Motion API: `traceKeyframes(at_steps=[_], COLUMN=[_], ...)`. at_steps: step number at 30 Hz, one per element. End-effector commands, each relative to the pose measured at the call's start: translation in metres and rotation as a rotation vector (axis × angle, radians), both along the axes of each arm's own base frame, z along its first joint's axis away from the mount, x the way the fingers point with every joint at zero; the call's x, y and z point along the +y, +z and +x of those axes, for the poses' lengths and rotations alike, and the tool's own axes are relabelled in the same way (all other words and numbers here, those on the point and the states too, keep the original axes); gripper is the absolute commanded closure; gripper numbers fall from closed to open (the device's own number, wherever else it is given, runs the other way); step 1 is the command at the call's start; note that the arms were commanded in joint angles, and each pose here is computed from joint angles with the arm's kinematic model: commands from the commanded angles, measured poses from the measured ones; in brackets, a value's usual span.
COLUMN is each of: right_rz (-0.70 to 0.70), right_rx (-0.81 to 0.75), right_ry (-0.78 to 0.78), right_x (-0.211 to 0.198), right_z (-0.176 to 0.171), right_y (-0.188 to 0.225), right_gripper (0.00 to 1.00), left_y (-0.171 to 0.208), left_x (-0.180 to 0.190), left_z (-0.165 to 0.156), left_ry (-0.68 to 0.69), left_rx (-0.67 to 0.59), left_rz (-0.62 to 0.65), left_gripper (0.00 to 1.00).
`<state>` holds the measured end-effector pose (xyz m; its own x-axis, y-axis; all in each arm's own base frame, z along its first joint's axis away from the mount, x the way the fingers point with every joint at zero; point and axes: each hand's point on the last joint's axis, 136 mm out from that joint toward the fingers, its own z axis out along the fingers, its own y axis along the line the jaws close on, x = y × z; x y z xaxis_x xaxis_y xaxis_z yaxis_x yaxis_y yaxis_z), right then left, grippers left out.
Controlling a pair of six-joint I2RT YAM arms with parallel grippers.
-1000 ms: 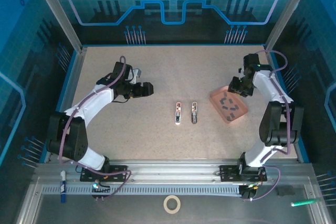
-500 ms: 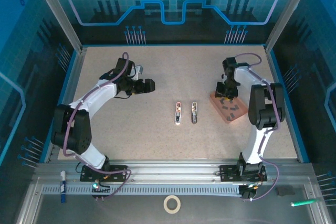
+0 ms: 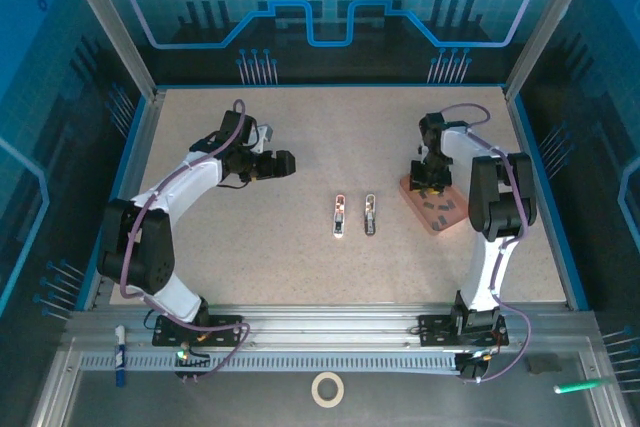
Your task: Load the staples into the stapler
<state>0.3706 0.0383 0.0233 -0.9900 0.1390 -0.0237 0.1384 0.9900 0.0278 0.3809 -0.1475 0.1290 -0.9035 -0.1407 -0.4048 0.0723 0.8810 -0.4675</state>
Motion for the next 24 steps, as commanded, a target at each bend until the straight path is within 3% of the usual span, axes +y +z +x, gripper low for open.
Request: traceKeyframes(at_steps=[1, 9, 17, 24], right_rz=[-0.003, 0.0, 0.011, 0.008], right_rx=[0.031, 0.046, 0.03, -0.044], right_ry=[0.025, 0.022, 0.013, -0.001], right_x=[0.004, 0.003, 0.005, 0.003], right_z=[-0.008, -0.01, -0.012, -0.005], right_y=[-0.012, -0.021, -0.019, 0.006], right_gripper=[0.64, 0.66, 0.79, 0.84], left_y=[0.01, 0.013, 0.016, 0.021], left_x=[-0.001, 0.001, 0.001, 0.003], left_z=[0.002, 0.0, -0.001, -0.005], left_ry=[-0.019, -0.013, -0.011, -0.008], left_rx=[-0.011, -0.019, -0.02, -0.029], left_rz=[-0.015, -0.008, -0.01, -0.011], left_gripper=[0.11, 0.11, 0.11, 0.11])
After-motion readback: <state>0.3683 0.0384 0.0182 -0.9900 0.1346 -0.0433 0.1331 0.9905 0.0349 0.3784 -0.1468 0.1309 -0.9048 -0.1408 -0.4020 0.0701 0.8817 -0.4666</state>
